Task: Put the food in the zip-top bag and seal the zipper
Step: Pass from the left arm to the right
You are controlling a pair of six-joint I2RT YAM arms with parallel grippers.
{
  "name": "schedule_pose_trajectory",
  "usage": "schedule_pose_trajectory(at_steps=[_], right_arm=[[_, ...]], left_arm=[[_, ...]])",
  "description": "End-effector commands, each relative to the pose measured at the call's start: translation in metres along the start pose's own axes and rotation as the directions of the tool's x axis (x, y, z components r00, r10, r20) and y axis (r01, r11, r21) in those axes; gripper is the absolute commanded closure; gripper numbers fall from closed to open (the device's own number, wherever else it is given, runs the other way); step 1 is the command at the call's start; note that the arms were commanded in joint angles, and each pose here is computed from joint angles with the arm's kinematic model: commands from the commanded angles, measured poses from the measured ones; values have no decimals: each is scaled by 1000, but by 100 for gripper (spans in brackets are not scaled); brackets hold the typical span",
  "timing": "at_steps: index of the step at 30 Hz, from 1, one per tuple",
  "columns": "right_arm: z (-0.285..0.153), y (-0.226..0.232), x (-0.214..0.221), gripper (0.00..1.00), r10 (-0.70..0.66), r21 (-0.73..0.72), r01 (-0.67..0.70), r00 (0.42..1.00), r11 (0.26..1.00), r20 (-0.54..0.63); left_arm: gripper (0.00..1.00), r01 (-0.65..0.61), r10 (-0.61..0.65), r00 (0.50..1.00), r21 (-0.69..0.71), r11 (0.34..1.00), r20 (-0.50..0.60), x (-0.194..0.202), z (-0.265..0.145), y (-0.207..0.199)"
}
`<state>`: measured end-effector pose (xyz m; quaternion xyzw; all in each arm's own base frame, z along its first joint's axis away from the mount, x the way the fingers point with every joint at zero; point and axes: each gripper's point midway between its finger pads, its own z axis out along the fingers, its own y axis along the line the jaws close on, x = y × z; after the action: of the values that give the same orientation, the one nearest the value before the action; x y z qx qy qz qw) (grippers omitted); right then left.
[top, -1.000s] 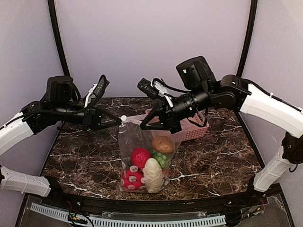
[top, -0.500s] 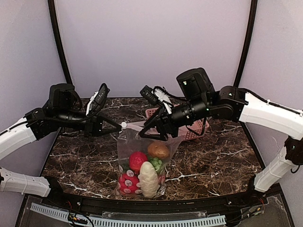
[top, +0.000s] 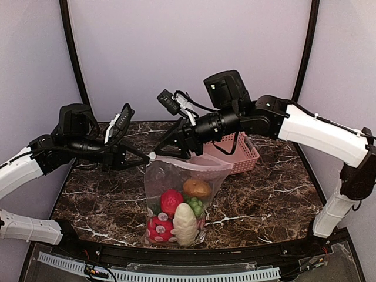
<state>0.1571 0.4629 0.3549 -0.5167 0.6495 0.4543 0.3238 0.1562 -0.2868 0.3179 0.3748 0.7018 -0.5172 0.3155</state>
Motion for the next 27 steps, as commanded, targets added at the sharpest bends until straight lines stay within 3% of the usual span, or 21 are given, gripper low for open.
schedule_pose_trajectory(at_steps=[1, 16, 27], right_arm=[[13, 5, -6, 49, -3, -82, 2, 1000, 997, -12], [26, -3, 7, 69, 46, -164, -56, 997, 985, -63], [31, -5, 12, 65, 66, -208, -81, 995, 975, -81]], left_arm=[[99, -37, 36, 999, 37, 999, 13, -7, -7, -14], [99, -51, 51, 999, 31, 998, 2, -7, -9, -16], [99, -51, 51, 999, 39, 998, -4, -7, -8, -17]])
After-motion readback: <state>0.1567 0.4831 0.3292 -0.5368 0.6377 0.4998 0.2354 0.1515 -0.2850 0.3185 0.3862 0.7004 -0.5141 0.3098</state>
